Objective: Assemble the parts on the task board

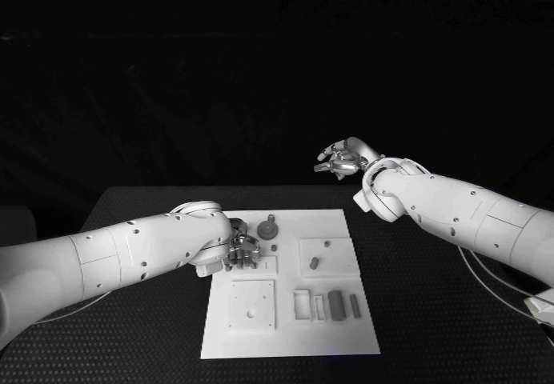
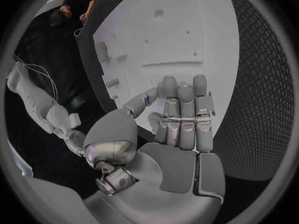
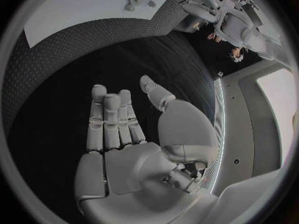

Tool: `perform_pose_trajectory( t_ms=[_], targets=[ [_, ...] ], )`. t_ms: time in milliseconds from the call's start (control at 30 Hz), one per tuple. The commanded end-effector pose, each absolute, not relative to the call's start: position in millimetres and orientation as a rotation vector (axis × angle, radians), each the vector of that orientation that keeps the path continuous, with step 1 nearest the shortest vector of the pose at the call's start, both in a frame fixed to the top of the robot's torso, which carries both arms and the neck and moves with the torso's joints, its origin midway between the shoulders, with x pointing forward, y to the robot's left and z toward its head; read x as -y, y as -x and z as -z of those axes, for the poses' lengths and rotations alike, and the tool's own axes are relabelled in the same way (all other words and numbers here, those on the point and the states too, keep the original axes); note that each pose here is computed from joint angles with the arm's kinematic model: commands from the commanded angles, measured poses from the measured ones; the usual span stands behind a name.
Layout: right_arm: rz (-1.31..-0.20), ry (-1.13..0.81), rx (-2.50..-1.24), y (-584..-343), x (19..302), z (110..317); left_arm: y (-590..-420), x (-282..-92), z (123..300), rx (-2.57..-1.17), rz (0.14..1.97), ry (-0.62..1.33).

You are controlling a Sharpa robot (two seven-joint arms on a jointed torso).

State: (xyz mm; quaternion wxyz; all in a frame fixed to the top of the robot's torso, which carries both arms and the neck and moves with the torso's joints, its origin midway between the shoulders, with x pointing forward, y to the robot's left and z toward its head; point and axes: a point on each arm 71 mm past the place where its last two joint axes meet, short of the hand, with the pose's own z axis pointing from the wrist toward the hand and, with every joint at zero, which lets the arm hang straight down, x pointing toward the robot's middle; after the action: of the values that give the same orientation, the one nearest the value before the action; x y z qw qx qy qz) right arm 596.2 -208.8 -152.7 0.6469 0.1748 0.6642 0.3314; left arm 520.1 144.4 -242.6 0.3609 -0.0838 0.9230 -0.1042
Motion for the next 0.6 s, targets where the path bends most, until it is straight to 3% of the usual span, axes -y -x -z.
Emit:
perform_pose_trajectory(
  t_ms=[33, 600],
  targets=[
    [-0.762, -0.394, -1.518, -596.1, 207.5, 152.7, -519.2, -143.3, 242.9, -2.386, 0.264, 0.193],
    [-0.763, -0.391, -1.527, -596.3, 206.3, 153.3, -519.9, -140.8, 241.4, -2.353, 0.287, 0.225]
  ],
)
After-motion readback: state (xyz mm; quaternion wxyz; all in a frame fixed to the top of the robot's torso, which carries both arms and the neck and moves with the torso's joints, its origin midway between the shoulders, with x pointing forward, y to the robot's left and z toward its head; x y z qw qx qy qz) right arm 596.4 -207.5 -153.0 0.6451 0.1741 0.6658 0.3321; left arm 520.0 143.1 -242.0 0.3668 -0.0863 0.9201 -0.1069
